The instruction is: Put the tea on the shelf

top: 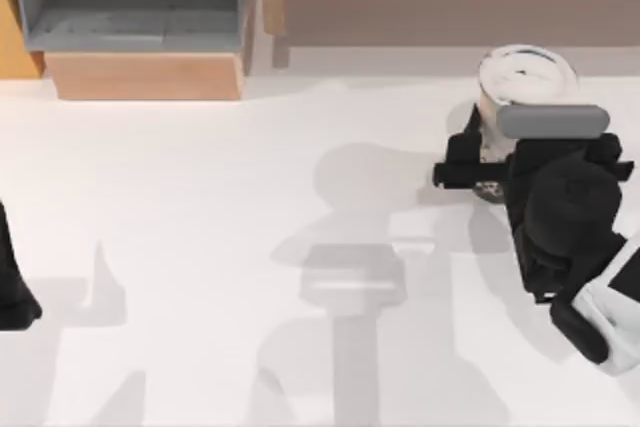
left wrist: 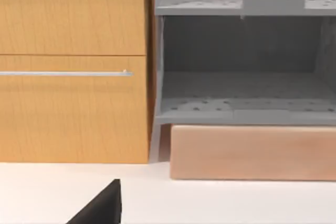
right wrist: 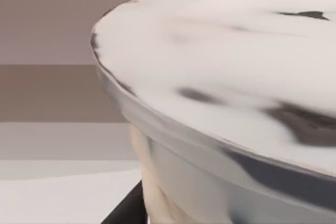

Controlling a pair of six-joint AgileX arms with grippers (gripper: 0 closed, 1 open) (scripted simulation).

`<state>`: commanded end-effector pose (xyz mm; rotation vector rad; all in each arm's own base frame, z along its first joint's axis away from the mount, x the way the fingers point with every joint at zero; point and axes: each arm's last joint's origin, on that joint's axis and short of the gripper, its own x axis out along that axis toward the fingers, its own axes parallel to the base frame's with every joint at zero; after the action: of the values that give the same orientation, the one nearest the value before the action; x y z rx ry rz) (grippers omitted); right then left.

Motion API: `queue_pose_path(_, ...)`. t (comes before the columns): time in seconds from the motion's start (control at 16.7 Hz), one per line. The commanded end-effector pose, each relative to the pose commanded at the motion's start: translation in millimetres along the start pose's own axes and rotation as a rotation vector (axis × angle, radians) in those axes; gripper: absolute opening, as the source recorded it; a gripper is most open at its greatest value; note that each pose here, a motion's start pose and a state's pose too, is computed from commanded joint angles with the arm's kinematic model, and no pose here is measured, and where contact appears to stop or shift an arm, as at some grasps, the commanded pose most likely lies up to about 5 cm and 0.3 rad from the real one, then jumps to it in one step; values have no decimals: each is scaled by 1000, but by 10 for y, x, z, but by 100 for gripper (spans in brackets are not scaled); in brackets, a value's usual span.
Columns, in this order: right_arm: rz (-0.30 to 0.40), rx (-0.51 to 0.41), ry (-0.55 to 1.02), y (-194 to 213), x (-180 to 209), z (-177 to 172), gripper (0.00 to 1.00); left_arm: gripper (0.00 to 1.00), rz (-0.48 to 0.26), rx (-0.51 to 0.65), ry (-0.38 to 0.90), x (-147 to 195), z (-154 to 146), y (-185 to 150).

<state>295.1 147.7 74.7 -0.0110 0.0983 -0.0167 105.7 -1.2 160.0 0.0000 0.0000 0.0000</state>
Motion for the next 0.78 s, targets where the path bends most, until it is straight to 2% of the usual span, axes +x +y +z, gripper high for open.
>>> queue_pose_path(0.78, 1, 2, -1, 1, -14, 104, 0, 100, 0, 0, 0, 0, 0, 0)
